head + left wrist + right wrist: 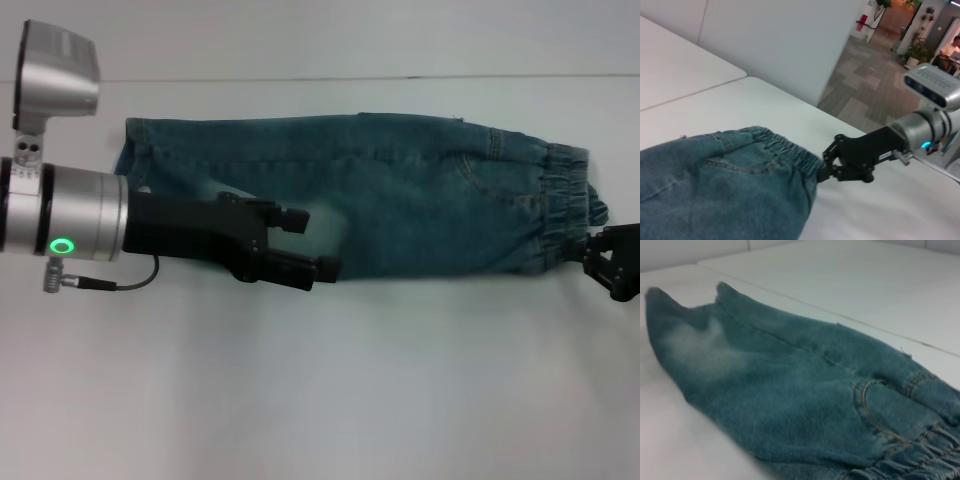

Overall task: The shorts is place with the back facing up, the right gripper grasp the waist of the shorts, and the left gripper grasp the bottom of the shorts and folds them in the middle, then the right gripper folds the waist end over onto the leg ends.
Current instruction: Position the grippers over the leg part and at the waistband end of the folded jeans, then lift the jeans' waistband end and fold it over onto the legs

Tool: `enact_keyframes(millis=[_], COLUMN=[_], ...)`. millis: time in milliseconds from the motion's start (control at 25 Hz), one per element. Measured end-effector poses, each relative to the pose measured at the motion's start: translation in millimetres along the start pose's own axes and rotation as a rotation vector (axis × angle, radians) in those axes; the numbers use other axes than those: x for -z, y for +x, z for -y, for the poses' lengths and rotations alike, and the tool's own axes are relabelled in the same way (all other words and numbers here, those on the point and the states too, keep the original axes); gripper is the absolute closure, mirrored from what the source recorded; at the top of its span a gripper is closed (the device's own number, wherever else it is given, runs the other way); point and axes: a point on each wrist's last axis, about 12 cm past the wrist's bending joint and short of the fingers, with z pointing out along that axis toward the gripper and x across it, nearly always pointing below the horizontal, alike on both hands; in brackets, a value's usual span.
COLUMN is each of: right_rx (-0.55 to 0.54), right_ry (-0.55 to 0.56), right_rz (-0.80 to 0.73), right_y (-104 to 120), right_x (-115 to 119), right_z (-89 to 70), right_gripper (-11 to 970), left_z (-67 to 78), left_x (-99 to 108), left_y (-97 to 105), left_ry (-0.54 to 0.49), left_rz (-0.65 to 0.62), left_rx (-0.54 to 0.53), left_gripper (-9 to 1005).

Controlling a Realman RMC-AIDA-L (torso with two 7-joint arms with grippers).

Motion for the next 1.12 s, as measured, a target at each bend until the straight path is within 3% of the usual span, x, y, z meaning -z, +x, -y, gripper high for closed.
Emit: enact_keyframes(millis=[200,640,920,1080,1120], right_rx=[0.018,0.045,0.054,0.06,0.062], right_ry=[-0.025,-0.075,-0.124,-0.148,-0.147], right_rz=[0.046,0.086,0.117,0.163,0.177], right_y=[-4,-25,-34,-40,-42], right_x=[20,43,56,62,64], right_z=[-0.3,-13.0,-18.4,-21.4,-21.2], right_gripper=[842,863,864,865,865], left_z=[-1.1,-19.7,-27.0,-26.4,-25.1], left_x=[-12,-50,-74,-93,-97], left_y=[-1,14,20,25,25], left_ry=[-0.031,-0.162,-0.242,-0.277,-0.276], left_rz=[0.006,0.086,0.156,0.118,0.105], left_rx=[-0.007,0.059,0.097,0.103,0.098], left_gripper=[62,227,538,700,796])
